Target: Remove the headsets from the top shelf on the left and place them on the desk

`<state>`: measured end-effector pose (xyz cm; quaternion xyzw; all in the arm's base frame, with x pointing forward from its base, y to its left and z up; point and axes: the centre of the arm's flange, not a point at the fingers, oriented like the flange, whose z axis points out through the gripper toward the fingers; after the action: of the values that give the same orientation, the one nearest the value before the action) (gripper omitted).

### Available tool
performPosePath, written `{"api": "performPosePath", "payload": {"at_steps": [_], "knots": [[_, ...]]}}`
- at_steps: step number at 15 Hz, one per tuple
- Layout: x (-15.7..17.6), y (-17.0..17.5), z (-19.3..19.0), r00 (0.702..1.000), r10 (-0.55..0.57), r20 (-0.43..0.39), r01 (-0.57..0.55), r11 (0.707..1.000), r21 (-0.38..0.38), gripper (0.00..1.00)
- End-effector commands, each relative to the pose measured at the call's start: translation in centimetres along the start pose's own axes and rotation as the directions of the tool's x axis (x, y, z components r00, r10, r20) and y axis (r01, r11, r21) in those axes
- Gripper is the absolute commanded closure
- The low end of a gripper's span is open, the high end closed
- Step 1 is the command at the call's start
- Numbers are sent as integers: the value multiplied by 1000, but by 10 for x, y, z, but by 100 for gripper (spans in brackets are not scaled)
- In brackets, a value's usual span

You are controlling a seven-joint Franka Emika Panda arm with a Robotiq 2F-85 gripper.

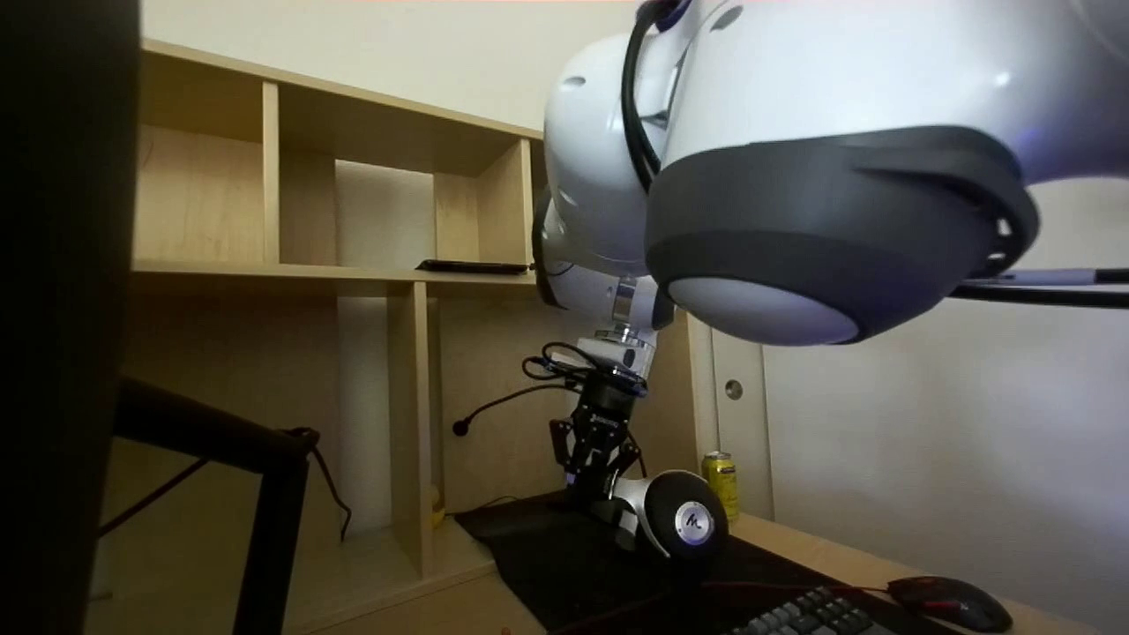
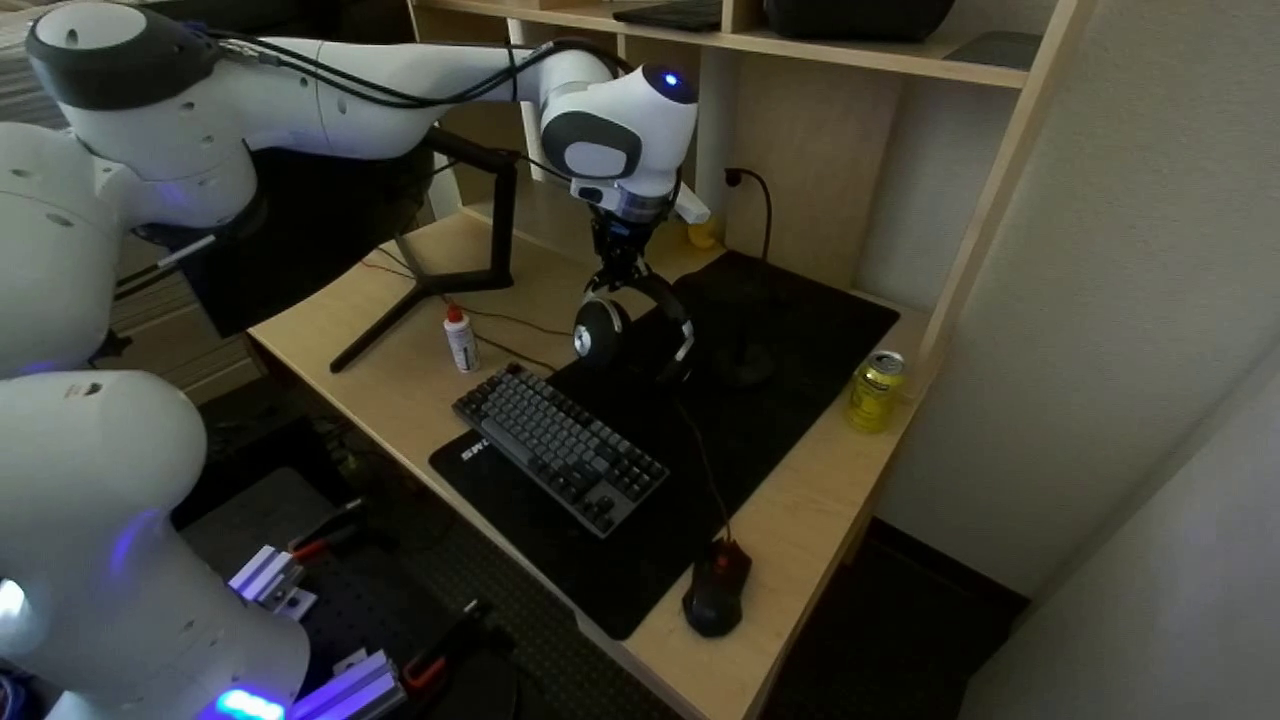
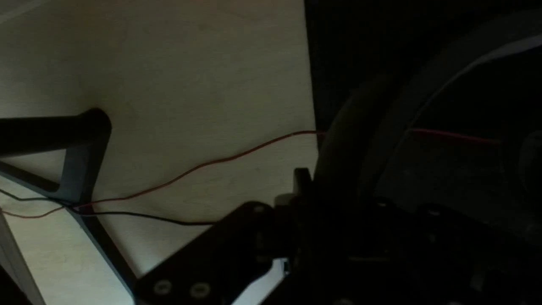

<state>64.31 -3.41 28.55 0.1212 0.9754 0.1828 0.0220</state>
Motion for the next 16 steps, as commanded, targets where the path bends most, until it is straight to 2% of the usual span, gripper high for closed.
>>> {"api": "performPosePath", "payload": {"at_steps": [1, 3, 4, 5, 6, 7, 13, 16], "knots": [[-39, 55, -8, 989, 124, 83, -133, 986, 102, 95], [-26, 36, -1, 987, 149, 62, -156, 980, 127, 95], [15, -42, -2, 995, 79, 55, -83, 993, 84, 79], [19, -51, 1, 994, 95, 52, -100, 990, 96, 79], [22, -56, 4, 993, 104, 49, -109, 988, 107, 79], [18, -58, 11, 993, 109, 55, -115, 985, 128, 95], [-3, -42, 58, 995, 77, 67, -88, 980, 177, 95], [-15, -38, 62, 993, 72, 98, -90, 977, 195, 95]]}}
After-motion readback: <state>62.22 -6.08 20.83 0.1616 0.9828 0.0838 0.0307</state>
